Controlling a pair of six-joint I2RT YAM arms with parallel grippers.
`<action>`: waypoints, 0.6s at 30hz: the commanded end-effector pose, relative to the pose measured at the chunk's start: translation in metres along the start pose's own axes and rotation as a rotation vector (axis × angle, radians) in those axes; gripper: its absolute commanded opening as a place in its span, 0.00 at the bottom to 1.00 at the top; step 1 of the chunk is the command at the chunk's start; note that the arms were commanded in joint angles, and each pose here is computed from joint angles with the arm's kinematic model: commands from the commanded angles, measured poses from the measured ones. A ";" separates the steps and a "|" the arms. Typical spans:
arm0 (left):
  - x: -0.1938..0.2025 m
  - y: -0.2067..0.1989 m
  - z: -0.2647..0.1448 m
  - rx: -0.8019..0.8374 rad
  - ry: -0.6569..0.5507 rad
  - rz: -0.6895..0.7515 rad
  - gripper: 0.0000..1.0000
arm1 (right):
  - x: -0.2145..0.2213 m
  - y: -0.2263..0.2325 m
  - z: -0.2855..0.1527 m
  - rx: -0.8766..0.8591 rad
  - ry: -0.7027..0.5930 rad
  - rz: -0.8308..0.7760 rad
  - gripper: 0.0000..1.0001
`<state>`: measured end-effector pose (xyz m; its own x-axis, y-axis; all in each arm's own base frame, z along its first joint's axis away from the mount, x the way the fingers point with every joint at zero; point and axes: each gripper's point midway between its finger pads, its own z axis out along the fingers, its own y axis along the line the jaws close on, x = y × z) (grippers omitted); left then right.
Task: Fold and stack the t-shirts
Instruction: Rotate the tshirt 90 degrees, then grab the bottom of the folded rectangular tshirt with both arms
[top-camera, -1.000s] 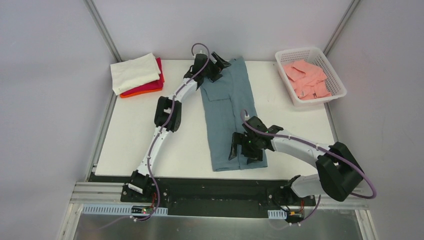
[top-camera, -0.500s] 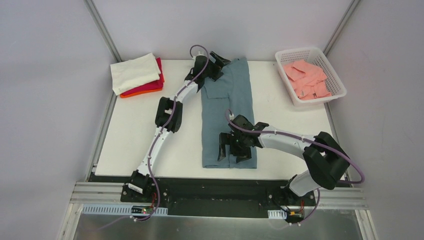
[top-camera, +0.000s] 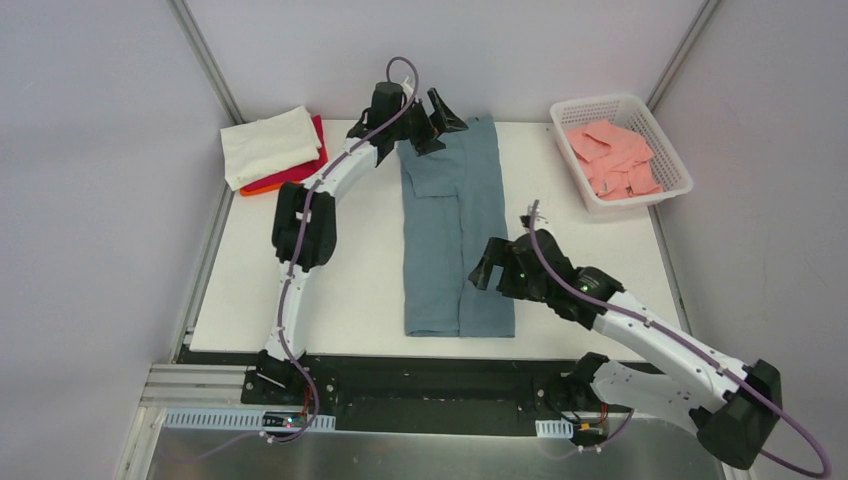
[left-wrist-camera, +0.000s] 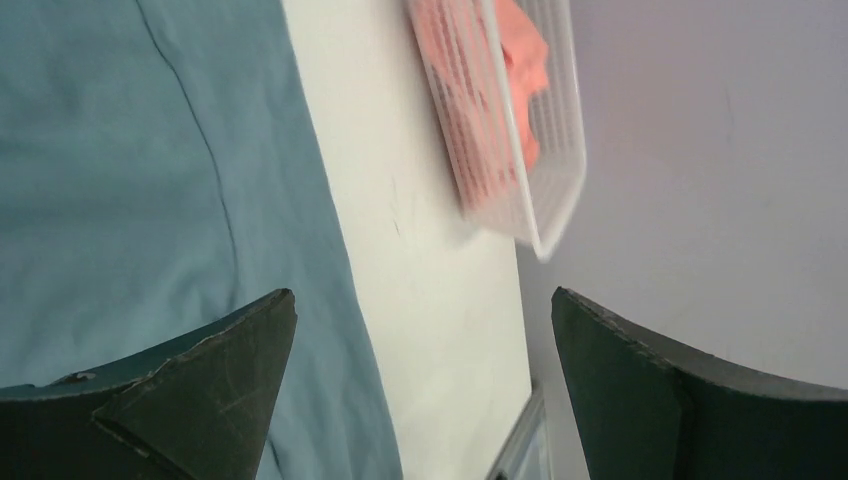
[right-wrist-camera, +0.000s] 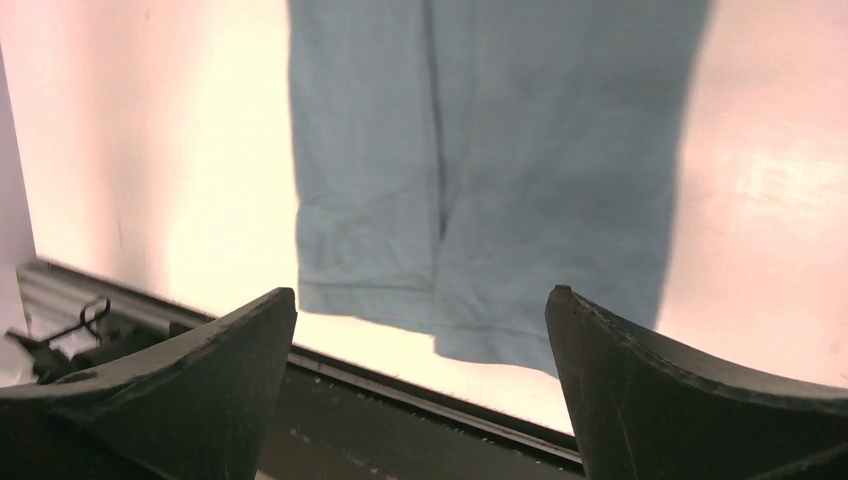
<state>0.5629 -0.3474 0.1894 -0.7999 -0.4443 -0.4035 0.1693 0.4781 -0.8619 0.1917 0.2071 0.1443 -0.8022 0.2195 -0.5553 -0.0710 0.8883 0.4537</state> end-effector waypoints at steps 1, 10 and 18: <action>0.066 -0.058 -0.079 0.025 0.162 0.151 0.99 | 0.008 -0.053 -0.004 0.164 -0.053 0.112 1.00; 0.242 0.038 -0.214 -0.419 0.186 0.196 0.99 | 0.048 -0.082 -0.003 0.208 0.139 0.221 0.99; 0.311 0.097 -0.262 -0.528 0.265 0.053 0.95 | 0.082 -0.089 0.007 0.194 0.284 0.264 0.92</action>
<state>0.1841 -0.2424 0.0663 -0.9358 -0.1778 -0.3045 0.0159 0.8413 -0.5403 0.1530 0.1420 0.0650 -0.8785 0.3643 -0.3092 0.2385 0.8950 0.3769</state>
